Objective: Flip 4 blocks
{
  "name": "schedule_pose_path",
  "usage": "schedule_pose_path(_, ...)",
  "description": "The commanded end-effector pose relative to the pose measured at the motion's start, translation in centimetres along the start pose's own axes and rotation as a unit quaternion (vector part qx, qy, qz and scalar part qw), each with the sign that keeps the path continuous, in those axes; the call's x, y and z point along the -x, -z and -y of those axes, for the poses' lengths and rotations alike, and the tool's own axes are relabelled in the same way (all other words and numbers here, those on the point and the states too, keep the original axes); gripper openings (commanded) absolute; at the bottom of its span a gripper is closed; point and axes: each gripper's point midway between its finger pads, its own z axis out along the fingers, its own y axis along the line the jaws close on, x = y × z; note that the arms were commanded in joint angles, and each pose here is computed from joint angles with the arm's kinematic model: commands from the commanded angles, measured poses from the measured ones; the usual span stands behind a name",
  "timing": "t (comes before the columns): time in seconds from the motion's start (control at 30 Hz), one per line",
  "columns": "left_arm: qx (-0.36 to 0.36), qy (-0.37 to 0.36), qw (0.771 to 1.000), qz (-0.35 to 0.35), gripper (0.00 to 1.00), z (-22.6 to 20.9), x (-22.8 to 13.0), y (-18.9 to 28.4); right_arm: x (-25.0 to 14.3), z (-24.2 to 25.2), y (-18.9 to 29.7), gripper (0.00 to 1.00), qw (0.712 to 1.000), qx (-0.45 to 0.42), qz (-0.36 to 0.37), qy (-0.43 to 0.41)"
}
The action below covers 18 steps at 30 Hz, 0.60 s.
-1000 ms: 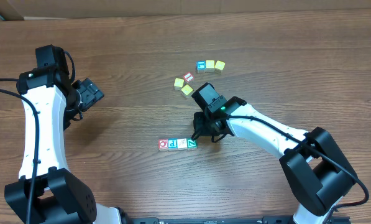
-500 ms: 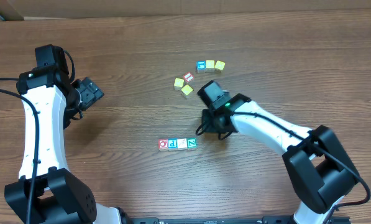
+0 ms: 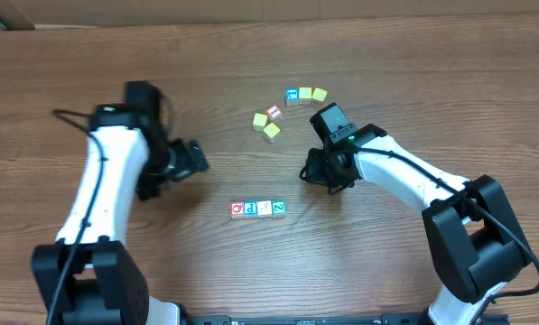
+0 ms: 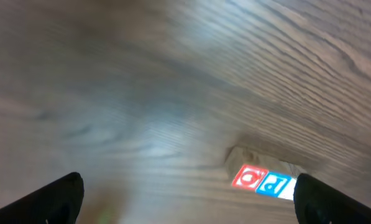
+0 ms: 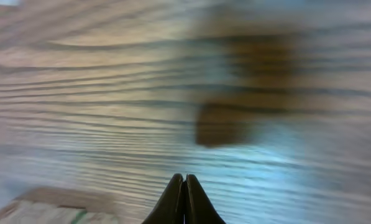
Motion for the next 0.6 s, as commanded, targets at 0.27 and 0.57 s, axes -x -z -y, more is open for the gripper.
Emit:
schedule_pose_path(0.27,-0.065,-0.106,0.988,0.088,0.04,8.1,1.1,-2.4,-0.5,-3.1,0.1,0.04,0.997,0.061,-0.006,0.039)
schedule_pose_path(0.57,-0.027,-0.124,0.987,0.098,0.04,8.9,0.1,-3.1,-2.7,-3.1,-0.4,0.04,0.998,0.021,-0.020,0.062)
